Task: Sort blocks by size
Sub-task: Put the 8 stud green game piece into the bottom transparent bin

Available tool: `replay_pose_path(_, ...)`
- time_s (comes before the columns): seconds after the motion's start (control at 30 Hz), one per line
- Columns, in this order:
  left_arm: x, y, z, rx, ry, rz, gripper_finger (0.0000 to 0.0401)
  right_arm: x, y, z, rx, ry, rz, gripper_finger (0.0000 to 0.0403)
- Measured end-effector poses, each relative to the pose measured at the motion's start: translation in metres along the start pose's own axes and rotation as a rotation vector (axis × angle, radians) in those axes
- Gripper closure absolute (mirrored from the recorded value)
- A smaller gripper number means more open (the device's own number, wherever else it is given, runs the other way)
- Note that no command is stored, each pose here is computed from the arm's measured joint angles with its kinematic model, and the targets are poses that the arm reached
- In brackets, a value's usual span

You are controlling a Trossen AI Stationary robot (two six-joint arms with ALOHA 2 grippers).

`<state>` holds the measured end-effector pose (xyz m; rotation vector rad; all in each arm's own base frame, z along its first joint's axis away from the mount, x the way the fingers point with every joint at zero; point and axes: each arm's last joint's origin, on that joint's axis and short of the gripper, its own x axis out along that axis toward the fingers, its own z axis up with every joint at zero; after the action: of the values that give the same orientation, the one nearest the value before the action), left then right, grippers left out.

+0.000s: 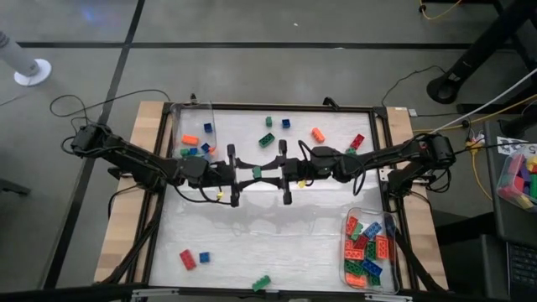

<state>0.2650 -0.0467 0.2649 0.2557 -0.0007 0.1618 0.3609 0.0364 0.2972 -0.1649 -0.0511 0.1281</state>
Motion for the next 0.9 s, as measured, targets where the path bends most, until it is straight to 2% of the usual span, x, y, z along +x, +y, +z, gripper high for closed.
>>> replay_pose_path(0.03,0.000,0.000,0.000,-0.003,0.000,0.001,0.0279,0.000,0.000,0.000,0.000,0.000,-0.005,0.0297)
replay_pose_path(0.27,0.000,0.000,0.000,0.001,0.004,0.010,0.0279,0.000,-0.001,0.000,0.005,0.006,-0.026,0.0279)
replay_pose_path(0.5,-0.001,0.004,0.000,0.004,0.032,0.091,0.0279,0.000,-0.003,-0.001,0.004,0.024,-0.107,0.0221)
replay_pose_path(0.6,-0.006,0.011,0.000,0.016,0.084,0.168,0.0279,-0.002,-0.005,0.002,0.002,0.063,-0.156,0.0199)
replay_pose_path(0.7,-0.015,0.025,-0.001,0.008,0.173,0.292,0.0279,-0.005,-0.009,0.010,-0.008,0.163,-0.233,0.0187)
replay_pose_path(0.9,-0.048,0.067,-0.011,-0.021,0.411,0.602,0.0279,-0.016,-0.014,0.010,-0.082,0.520,-0.352,0.0190)
